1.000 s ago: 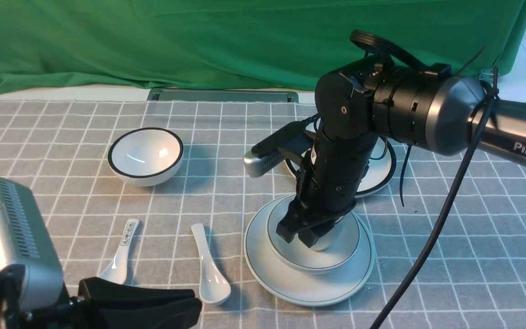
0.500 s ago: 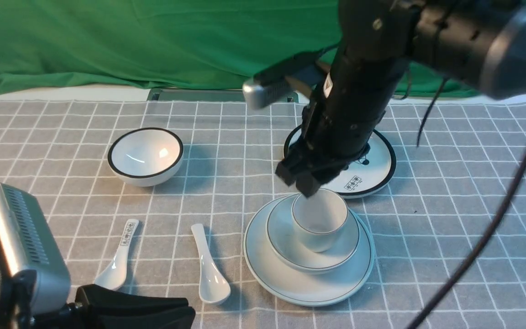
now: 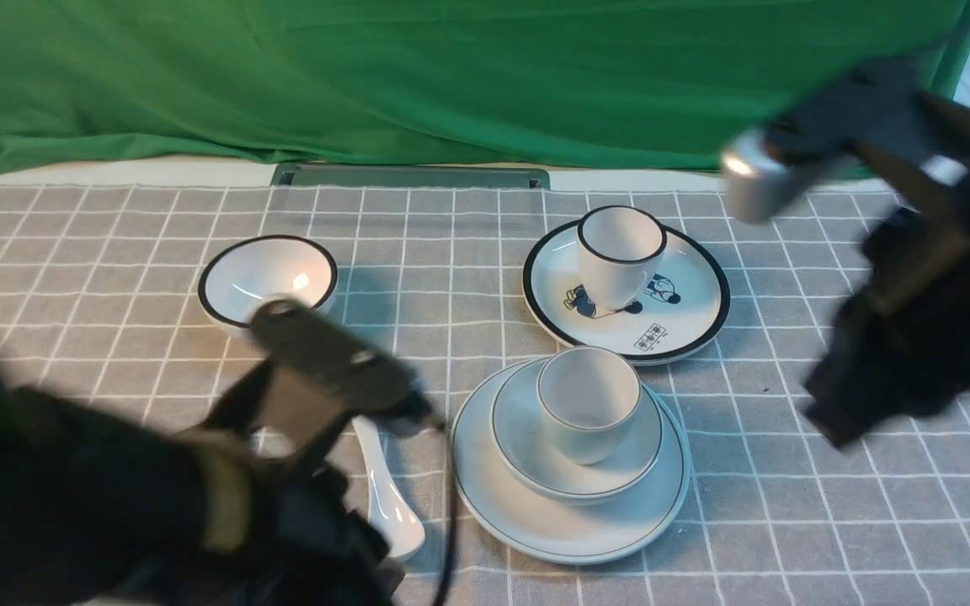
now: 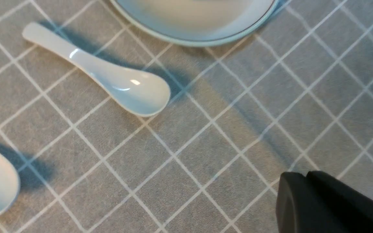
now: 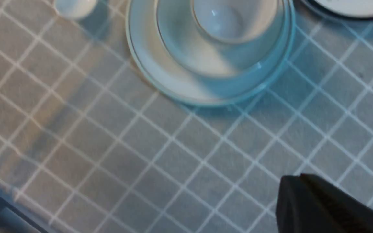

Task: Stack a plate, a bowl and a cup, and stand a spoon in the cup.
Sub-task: Use the left arm to grab a blue soup spoon, then use the left arm to put the blue soup spoon into the blue teacup in the middle

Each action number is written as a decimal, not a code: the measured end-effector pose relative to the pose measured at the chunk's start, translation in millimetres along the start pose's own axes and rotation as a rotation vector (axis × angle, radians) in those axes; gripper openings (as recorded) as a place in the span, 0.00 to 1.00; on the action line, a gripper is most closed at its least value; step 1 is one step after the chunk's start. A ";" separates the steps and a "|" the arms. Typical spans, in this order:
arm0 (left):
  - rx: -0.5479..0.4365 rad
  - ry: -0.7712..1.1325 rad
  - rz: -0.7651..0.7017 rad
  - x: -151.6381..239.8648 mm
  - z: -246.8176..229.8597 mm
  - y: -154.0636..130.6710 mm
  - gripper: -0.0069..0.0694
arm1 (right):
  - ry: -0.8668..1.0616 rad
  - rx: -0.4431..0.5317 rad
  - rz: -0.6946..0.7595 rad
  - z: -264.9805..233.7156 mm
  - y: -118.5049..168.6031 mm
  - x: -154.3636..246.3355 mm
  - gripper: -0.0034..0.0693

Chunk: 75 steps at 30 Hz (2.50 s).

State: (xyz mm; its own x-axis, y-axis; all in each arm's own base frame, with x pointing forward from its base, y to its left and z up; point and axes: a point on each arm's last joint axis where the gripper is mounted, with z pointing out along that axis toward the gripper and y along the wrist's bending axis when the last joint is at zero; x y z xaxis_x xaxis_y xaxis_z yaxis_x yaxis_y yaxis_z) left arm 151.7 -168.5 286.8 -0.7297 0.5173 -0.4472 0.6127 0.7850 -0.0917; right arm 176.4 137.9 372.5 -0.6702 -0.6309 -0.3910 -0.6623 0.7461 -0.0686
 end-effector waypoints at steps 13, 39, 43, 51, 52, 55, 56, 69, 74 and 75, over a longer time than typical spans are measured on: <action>-0.055 0.312 -0.393 -59.9 101.5 87.2 0.19 | -0.279 0.047 -0.022 -57.5 1.7 95.7 0.08; -0.158 0.270 -0.626 -67.6 162.8 131.5 0.64 | -0.232 0.055 -0.089 -37.1 3.1 108.1 0.14; -0.158 0.267 -0.630 -68.1 163.5 131.8 0.62 | -0.232 0.055 -0.091 -36.9 3.1 108.2 0.14; -0.160 0.291 -0.606 -67.7 165.9 132.5 0.53 | -0.231 0.055 -0.091 -36.9 3.1 108.3 0.14; -0.164 0.298 -0.599 -66.9 166.3 133.5 0.49 | -0.231 0.055 -0.091 -36.9 3.1 108.3 0.14; -0.171 0.310 -0.562 -65.7 165.5 135.9 0.24 | -0.231 0.055 -0.091 -36.9 3.1 108.3 0.14; -0.167 0.311 -0.550 -65.7 165.5 135.7 0.22 | -0.231 0.055 -0.091 -36.9 3.1 108.3 0.14; -0.081 -0.160 -0.294 -90.9 70.6 83.0 0.23 | -0.204 0.053 -0.091 -36.3 3.1 110.7 0.15; -0.002 -0.635 -0.129 -89.6 44.7 40.7 0.23 | -0.196 0.052 -0.086 -36.2 3.2 111.4 0.16; 0.007 -0.727 -0.104 -88.6 44.4 36.8 0.23 | -0.193 0.052 -0.084 -36.1 3.2 111.6 0.16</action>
State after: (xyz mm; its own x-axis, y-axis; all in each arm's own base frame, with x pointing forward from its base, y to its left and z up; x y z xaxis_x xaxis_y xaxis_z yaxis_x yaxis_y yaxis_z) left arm 252.3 -200.6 283.6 -0.4002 0.0819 -0.9128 0.5547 0.8145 -0.1701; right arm 87.3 62.1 361.8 -0.5337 -0.6421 -0.5504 -0.6915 0.7060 -0.1532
